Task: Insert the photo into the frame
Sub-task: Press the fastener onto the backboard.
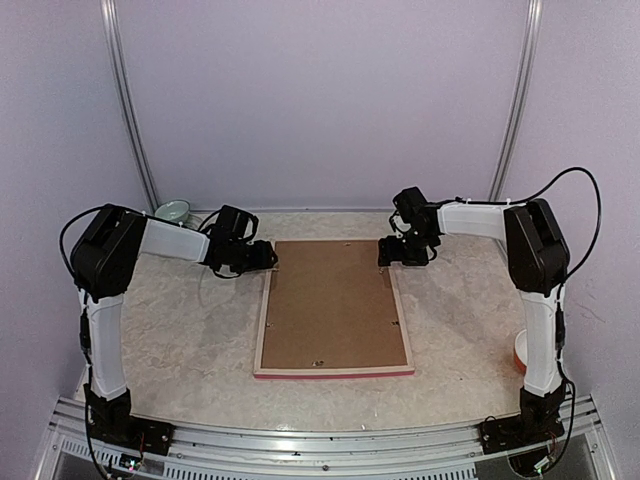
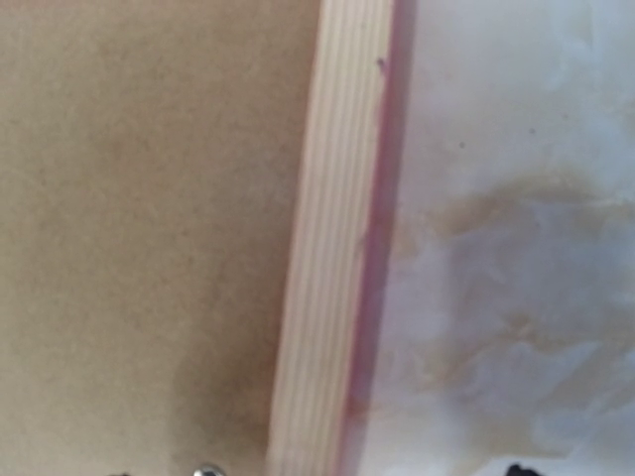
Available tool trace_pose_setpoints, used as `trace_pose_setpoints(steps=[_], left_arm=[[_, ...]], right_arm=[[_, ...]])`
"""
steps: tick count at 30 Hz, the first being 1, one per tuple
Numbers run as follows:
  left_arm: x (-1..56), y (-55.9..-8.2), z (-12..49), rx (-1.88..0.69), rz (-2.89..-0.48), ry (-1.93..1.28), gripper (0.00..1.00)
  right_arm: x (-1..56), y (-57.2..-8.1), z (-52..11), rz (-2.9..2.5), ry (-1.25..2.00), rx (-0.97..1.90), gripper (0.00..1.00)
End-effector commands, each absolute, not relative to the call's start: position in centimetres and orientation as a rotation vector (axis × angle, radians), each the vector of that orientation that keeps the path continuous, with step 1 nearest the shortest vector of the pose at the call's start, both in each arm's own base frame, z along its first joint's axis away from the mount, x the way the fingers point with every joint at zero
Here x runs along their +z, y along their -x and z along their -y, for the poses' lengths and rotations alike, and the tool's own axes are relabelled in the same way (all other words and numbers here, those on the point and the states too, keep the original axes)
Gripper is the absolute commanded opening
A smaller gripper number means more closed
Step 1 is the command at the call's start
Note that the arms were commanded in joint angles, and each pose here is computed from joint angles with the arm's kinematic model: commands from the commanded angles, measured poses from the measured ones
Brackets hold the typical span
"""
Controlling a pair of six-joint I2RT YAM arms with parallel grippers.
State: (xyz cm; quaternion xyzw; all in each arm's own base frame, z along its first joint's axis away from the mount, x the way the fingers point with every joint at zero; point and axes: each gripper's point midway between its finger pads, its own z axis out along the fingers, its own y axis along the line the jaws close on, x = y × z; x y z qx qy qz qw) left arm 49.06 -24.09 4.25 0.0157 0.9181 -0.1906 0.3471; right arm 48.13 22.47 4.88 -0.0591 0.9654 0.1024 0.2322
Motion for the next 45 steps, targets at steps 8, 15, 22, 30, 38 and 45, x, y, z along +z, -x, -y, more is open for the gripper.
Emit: trace_pose_setpoints(steps=[8, 15, 22, 30, 38, 45], left_arm=[[3.1, -48.5, 24.3, -0.526, -2.389, -0.105, 0.63], [2.9, -48.1, 24.4, -0.534, -2.400, -0.116, 0.63], [2.9, -48.0, 24.5, -0.547, -2.404, -0.118, 0.62], [2.7, -47.9, 24.5, -0.551, -2.410, -0.117, 0.62], [2.5, -48.0, 24.4, -0.557, -2.413, -0.113, 0.62], [2.5, -48.1, 24.3, -0.562, -2.412, -0.108, 0.62]], right_arm=[[3.9, -48.7, -22.6, -2.672, 0.155, 0.300, 0.80], [3.8, -48.4, -22.6, -2.671, 0.172, 0.304, 0.80], [3.4, -48.1, -22.5, -2.683, 0.176, 0.303, 0.78], [3.5, -47.8, -22.4, -2.683, 0.169, 0.307, 0.76], [3.4, -47.6, -22.2, -2.689, 0.167, 0.300, 0.73], [5.0, -47.7, -22.4, -2.649, 0.171, 0.326, 0.74]])
